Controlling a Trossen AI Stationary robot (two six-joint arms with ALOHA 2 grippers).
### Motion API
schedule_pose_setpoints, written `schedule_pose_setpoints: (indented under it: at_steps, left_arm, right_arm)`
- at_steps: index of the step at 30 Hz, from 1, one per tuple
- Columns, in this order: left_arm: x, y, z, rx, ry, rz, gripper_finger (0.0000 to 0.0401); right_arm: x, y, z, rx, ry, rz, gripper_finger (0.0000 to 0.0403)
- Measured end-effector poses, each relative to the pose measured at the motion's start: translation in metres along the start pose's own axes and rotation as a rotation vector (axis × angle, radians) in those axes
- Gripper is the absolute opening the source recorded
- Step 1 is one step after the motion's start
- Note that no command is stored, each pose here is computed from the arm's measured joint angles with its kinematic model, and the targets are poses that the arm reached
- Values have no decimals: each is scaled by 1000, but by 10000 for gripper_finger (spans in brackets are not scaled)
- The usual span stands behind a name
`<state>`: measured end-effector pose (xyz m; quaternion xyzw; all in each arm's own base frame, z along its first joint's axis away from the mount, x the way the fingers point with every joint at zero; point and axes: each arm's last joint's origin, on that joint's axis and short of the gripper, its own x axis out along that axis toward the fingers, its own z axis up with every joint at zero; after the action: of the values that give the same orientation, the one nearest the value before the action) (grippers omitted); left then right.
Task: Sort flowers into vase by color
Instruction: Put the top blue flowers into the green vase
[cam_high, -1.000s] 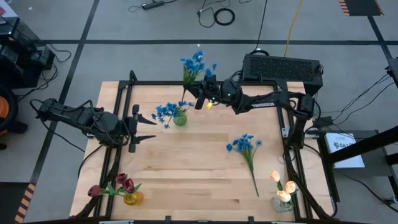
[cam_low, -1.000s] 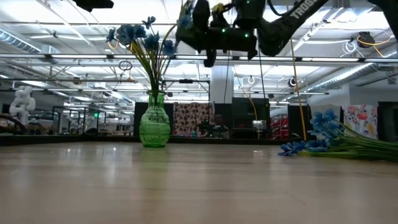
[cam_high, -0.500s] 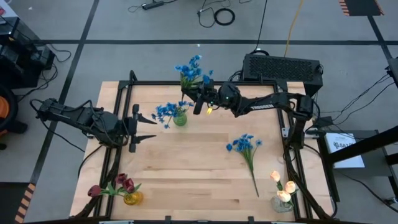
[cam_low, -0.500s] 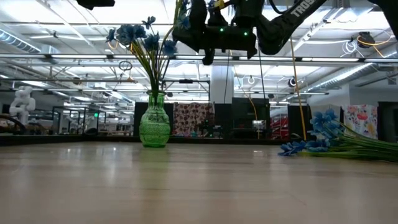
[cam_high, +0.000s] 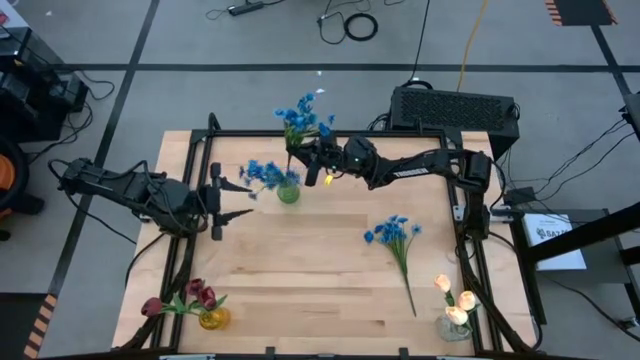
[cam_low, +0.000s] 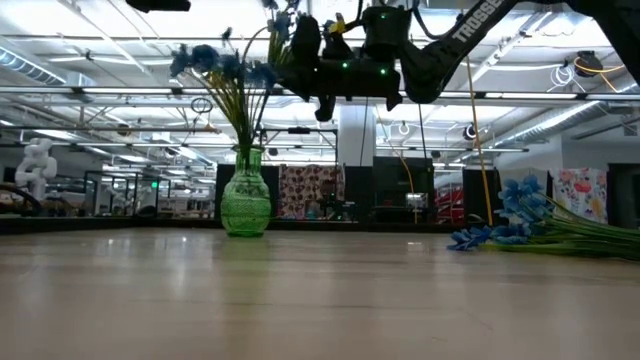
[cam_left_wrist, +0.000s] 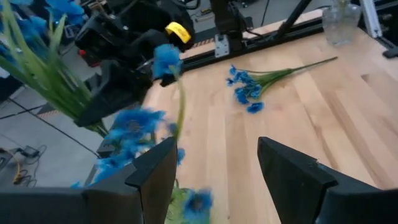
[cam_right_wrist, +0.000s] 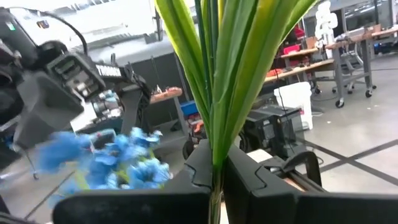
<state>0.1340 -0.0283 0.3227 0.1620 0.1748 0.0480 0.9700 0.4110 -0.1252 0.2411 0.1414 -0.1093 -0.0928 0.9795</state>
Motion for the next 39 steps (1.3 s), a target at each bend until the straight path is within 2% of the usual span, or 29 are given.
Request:
schedule_pose_setpoints:
  at_steps: [5,20,31,35,39]
  left_arm:
    - [-4,3,7,-21,-24,11,230]
    - [-4,3,6,-20,-19,10,230]
    - [-4,3,7,-13,-22,10,230]
    - [-4,3,7,-13,-23,10,230]
    - [-4,3,7,-14,-27,11,230]
  right_arm:
    - [0,-1,-3,-21,24,-8,4]
    - [0,-2,-7,-75,72,-19,4]
    - [-1,-2,-14,-64,135,-36,5]
    - [-1,-3,-15,-63,143,-38,20]
    - [-1,-3,-15,-65,144,-34,59]
